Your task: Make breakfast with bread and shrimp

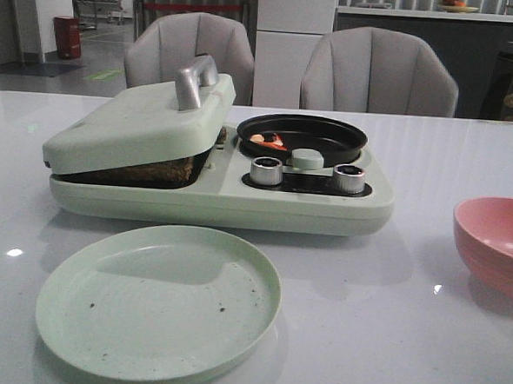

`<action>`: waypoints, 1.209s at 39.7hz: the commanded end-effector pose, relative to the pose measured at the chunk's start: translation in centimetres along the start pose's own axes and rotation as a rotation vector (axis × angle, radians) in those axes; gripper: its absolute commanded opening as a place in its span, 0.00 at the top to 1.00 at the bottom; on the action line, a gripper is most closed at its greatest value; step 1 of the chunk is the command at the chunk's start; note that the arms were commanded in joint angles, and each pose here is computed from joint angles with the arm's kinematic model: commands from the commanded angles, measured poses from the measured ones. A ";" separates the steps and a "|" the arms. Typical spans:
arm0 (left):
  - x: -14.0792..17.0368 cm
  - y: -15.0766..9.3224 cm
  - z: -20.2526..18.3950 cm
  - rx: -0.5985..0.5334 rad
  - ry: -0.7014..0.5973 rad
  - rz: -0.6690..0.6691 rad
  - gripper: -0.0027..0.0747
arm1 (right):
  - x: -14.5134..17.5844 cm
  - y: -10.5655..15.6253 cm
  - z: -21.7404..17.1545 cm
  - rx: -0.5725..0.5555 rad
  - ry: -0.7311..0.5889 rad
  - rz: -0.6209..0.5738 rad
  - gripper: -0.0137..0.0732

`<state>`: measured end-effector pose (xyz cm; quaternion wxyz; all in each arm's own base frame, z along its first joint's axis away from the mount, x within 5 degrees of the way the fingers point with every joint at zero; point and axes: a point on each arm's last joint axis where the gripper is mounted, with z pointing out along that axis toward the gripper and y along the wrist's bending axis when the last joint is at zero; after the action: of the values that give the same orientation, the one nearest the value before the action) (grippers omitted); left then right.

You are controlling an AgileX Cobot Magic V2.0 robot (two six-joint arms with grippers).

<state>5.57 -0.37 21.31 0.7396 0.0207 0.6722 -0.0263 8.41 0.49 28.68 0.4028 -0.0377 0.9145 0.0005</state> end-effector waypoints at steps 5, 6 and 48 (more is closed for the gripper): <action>-0.7 0.0 -0.2 0.004 -0.104 -0.001 0.84 | -1.2 0.0 -0.5 -0.004 -0.081 -0.002 0.80; -0.7 0.0 -0.2 0.004 -0.104 -0.001 0.84 | -1.2 0.0 -0.5 -0.004 -0.081 -0.002 0.80; -0.7 0.0 -0.2 0.004 -0.104 -0.001 0.84 | 7.8 -0.3 3.2 0.103 -0.811 0.055 0.80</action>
<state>5.57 -0.37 21.31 0.7396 0.0207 0.6722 -0.0263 5.64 -0.30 19.65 0.6804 0.0116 0.7325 -0.0204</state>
